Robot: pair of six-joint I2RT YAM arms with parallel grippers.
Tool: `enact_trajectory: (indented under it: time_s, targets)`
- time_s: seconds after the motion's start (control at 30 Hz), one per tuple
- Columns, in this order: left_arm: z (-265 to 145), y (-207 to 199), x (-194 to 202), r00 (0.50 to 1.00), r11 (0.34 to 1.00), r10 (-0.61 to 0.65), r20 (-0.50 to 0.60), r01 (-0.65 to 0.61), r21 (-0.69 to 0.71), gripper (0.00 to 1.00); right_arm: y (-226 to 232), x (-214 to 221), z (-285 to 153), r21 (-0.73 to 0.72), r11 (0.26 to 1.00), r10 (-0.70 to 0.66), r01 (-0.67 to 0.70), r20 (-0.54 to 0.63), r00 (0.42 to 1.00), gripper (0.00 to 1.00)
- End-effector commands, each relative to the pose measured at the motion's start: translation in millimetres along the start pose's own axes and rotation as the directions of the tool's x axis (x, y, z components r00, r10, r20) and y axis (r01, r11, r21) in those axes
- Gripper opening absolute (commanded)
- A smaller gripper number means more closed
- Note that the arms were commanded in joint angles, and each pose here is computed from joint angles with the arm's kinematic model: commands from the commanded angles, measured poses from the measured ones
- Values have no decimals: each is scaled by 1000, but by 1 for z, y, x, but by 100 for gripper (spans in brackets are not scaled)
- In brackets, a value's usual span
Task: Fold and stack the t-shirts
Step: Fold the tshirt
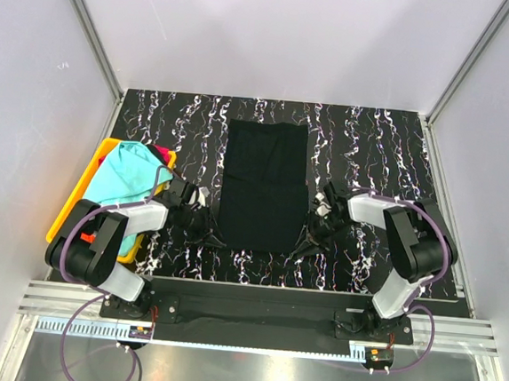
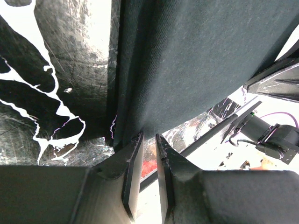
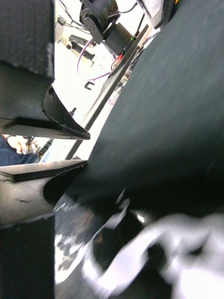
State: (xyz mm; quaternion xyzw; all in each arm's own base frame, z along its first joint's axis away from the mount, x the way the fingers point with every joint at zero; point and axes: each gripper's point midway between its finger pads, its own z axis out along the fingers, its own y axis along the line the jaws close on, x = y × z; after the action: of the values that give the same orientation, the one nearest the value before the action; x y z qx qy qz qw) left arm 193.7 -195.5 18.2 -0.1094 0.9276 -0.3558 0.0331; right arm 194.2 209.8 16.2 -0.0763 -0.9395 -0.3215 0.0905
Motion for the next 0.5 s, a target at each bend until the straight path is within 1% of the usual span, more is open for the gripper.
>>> enact_trajectory:
  time_s: [0.0,0.1,0.13,0.2,0.23,0.27,0.3,0.33,0.37,0.4,0.43,0.47]
  targets:
    - [-3,10,0,999,998,28,24,-27,-52,24,-8,-1,-17,21,1000,-10,9,53,999,31]
    - [-18,-15,-8,994,996,88,61,-88,8,27,7,-8,-32,-10,999,-34,35,103,994,36]
    - [-24,-30,-15,990,992,114,80,-117,37,27,18,-16,-39,-26,998,-49,52,130,990,40]
    - [-33,-48,-24,981,983,159,111,-167,72,29,30,-27,-44,-49,996,-64,72,151,987,45]
    - [-40,-64,-35,972,975,186,141,-200,93,29,40,-41,-47,-59,995,-73,83,162,984,47]
    - [-43,-71,-41,966,970,204,157,-221,100,29,46,-48,-49,-76,993,-73,86,163,984,49]
    - [-41,-77,-49,962,966,216,168,-235,106,29,49,-57,-51,-87,993,-63,79,170,983,50]
    - [-45,-92,-62,953,957,232,193,-259,128,29,58,-73,-52,-97,992,-63,81,180,982,52]
    - [-45,-98,-70,954,956,227,198,-257,144,28,62,-82,-54,-106,991,-58,79,185,981,52]
    - [-41,-110,-86,952,948,231,202,-267,175,26,69,-100,-56,-117,991,-46,71,200,979,53]
    - [-39,-113,-95,951,947,227,208,-265,180,25,72,-108,-57,-125,990,-43,70,206,978,53]
    - [-27,-109,-103,958,954,214,189,-246,171,24,75,-116,-58,-131,989,-37,65,210,977,53]
